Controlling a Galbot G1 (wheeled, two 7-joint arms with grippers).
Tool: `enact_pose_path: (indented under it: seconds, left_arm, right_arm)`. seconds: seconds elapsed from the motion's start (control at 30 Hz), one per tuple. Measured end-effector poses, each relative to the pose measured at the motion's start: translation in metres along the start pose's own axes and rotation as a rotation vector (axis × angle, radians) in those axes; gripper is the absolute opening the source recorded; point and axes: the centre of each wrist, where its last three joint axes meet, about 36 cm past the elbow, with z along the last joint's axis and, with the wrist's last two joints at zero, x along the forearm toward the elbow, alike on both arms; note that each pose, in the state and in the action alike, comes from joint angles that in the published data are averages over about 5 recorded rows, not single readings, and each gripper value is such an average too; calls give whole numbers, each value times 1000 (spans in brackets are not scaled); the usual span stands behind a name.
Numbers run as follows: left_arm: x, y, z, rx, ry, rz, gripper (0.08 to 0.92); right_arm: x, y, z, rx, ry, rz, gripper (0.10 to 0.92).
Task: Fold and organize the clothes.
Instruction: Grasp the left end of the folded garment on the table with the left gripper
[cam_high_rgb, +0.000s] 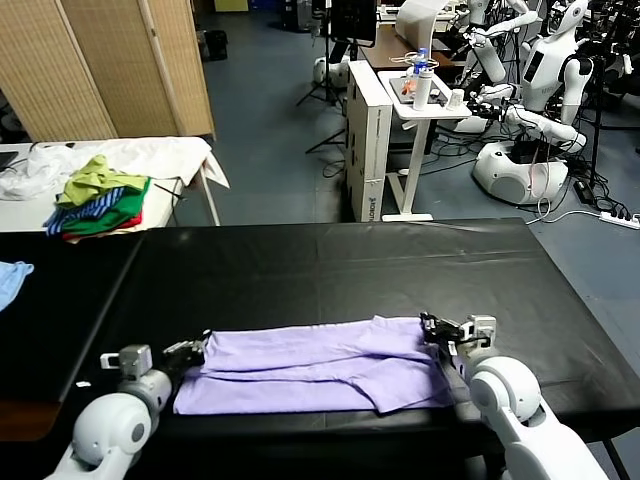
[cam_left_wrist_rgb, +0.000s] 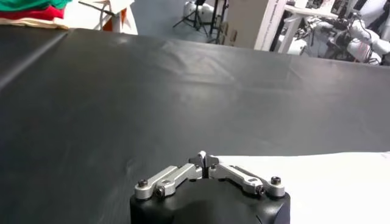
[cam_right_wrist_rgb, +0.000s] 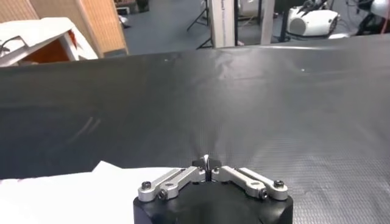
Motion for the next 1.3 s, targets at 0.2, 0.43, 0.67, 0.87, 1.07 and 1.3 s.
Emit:
enact_pose_path:
  seconds: [0.2, 0.43, 0.67, 0.87, 1.07, 1.3]
  left_arm:
    - [14, 2, -2, -6, -11, -11, 480]
    - [36, -2, 3, 15, -24, -29, 868]
    - [53, -10, 21, 82, -31, -58, 906]
    - [57, -14, 37, 145, -31, -70, 882]
    - [57, -18, 47, 180, -33, -82, 768]
    - [60, -23, 56, 206, -38, -90, 580]
  right_arm:
    - [14, -6, -8, 20, -14, -13, 745]
    - [36, -18, -19, 43, -37, -9, 905]
    - [45, -24, -23, 55, -51, -3, 907]
    - [50, -25, -25, 58, -60, 1, 907]
    - [54, -26, -26, 61, -68, 4, 907]
    - [56, -27, -27, 61, -74, 5, 907]
